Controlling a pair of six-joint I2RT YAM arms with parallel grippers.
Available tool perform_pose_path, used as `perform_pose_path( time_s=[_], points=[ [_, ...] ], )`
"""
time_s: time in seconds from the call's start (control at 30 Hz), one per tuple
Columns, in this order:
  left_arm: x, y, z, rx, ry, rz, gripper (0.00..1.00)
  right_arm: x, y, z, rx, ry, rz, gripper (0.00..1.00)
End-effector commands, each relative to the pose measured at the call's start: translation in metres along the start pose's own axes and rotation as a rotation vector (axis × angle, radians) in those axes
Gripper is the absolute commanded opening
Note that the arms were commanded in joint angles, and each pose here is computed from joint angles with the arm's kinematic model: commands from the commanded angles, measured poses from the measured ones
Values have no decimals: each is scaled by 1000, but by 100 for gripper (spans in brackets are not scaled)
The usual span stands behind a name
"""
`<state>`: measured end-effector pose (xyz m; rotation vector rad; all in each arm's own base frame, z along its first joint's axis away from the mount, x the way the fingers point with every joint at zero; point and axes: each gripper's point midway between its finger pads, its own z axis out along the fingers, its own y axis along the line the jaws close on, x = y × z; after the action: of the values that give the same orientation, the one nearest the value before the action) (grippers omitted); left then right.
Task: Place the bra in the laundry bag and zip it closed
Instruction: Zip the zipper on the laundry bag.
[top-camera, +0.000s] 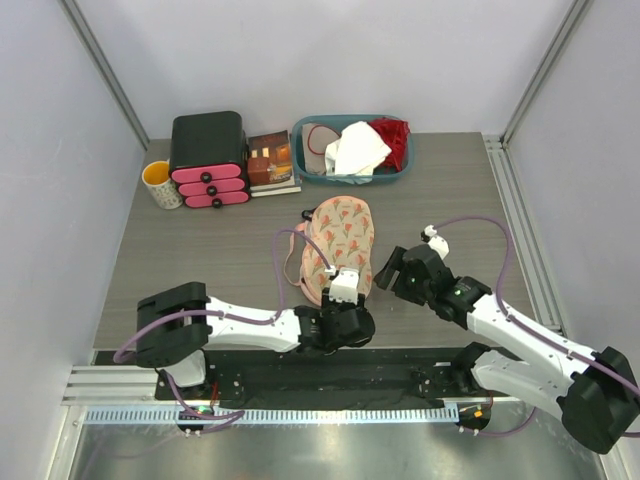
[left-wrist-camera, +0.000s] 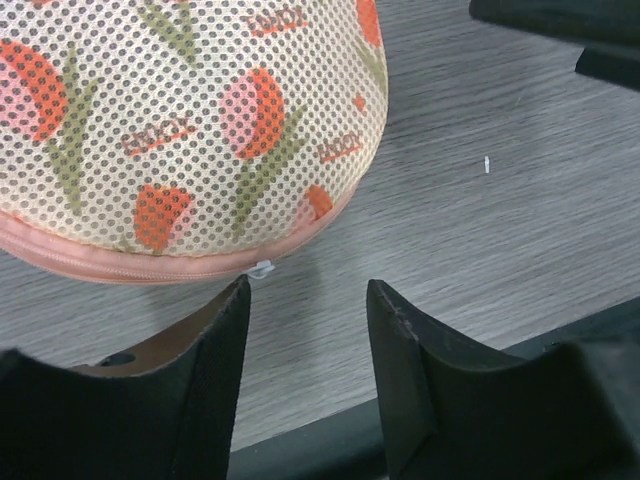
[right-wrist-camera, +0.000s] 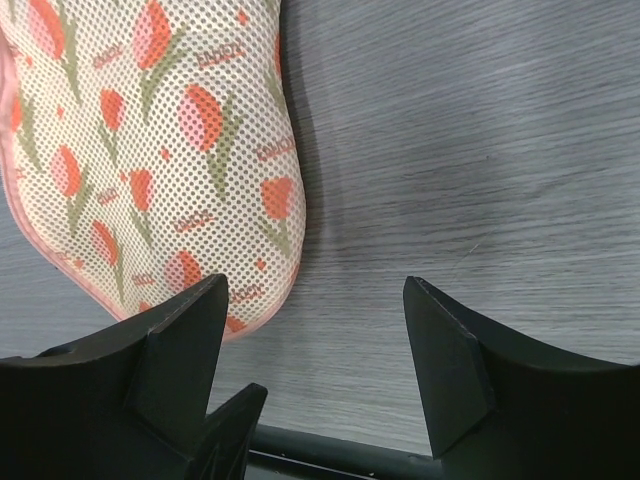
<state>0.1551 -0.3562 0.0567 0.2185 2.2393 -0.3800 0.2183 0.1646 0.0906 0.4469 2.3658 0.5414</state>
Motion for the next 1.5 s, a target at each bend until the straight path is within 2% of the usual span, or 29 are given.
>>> perform_pose_path(
  time_s=[0.0,0.37,0.53,0.63,0.77,0.87,1.0,1.27,1.47],
  points=[
    [-20,-4,3,-44,-76,-62,48,3,1,4,-9,12,2,76],
    [-20,13,16,-144,-124,-28,45,18,2,11,-40,57,46,76],
    [-28,11,19,-149,-152,-24,39,20,-1,11,-47,53,67,76],
    [-32,9,21,-148,-162,-21,30,25,-2,12,-51,68,76,76],
    [-36,13,24,-169,-164,-15,9,32,0,15,-69,95,101,76],
    [-39,16,25,-175,-160,-17,0,36,0,17,-76,107,128,77],
    [-38,8,23,-127,-138,-13,0,37,7,18,-107,111,186,80],
    [-34,-22,14,69,-82,-19,0,28,27,25,-184,79,340,80],
    [-38,-31,6,139,-83,-40,0,34,32,33,-191,114,394,75]
  ],
)
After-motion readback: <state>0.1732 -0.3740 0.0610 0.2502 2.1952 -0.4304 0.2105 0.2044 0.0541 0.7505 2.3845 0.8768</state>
